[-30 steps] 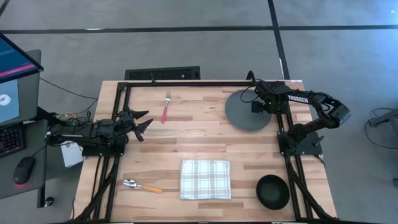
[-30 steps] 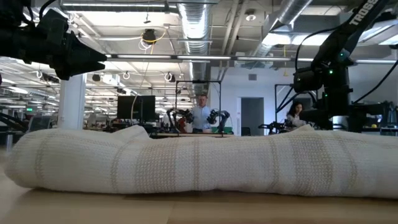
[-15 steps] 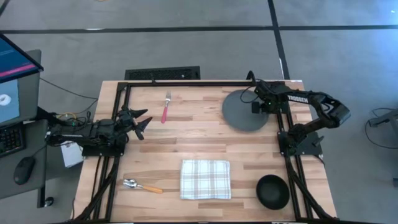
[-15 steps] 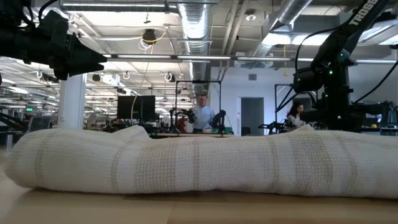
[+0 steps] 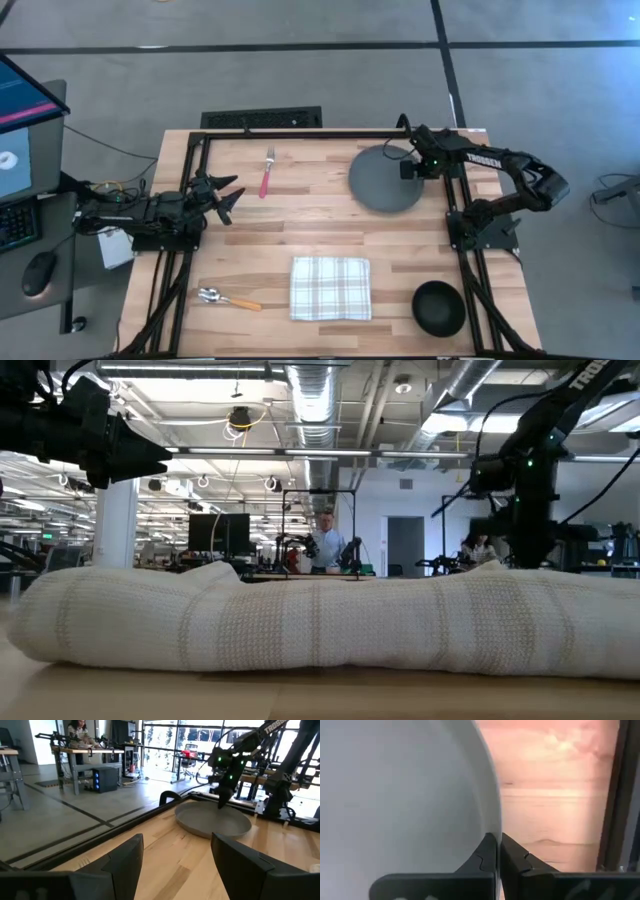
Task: Set table place
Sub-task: Move the gray plate to the center of the table
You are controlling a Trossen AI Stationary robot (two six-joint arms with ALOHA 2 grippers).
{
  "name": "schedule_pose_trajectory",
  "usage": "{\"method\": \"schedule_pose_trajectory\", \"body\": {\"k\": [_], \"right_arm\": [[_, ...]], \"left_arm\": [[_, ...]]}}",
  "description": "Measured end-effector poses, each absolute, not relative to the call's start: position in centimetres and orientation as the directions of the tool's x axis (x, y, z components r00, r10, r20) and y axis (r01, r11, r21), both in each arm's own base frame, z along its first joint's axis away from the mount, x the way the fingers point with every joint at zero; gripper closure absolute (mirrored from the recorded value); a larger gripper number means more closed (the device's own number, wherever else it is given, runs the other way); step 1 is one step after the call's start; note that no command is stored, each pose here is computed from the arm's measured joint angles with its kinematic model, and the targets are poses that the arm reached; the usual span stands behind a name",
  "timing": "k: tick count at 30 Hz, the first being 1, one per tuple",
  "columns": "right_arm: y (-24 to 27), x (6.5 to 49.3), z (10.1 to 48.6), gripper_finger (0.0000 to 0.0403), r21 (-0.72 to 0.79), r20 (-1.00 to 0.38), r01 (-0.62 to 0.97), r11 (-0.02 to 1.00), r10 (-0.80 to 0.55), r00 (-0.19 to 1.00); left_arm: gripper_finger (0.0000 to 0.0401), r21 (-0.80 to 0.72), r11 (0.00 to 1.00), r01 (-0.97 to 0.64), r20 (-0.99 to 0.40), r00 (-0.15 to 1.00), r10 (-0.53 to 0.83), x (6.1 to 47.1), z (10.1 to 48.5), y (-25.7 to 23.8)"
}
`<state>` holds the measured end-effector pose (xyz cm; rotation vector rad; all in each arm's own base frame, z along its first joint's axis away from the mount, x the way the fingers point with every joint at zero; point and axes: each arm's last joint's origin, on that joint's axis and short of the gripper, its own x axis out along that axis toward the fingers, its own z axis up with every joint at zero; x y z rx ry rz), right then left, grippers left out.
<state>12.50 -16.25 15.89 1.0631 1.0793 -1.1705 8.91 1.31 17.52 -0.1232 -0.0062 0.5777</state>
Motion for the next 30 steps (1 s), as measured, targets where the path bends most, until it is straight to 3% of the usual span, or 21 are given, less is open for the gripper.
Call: {"method": "schedule_pose_trajectory", "body": {"k": [9,16,23,30], "right_arm": [[-16.5,14.0,22.8,0.038,0.314,-0.889,0.929,0.195,-0.282,0.36],[-15.1,17.4,26.9,0.038,0.389,-0.818,0.855,0.344,-0.298,0.492],[-13.2,22.1,27.4,0.038,0.411,-0.812,0.787,0.461,-0.208,0.546],[-12.1,26.9,24.4,0.038,0.4,-0.826,0.737,0.545,-0.134,0.548]], "left_arm": [[0.0177,-0.115,0.831,-0.544,-0.029,0.838,0.545,8.9,17.5,1.3],[0.0177,-0.11,0.808,-0.578,-0.028,0.815,0.579,8.8,17.5,1.4],[0.0177,-0.113,0.801,-0.588,-0.028,0.808,0.589,8.8,17.5,1.4],[0.0177,-0.114,0.801,-0.587,-0.028,0.808,0.589,8.8,17.5,1.4]]}}
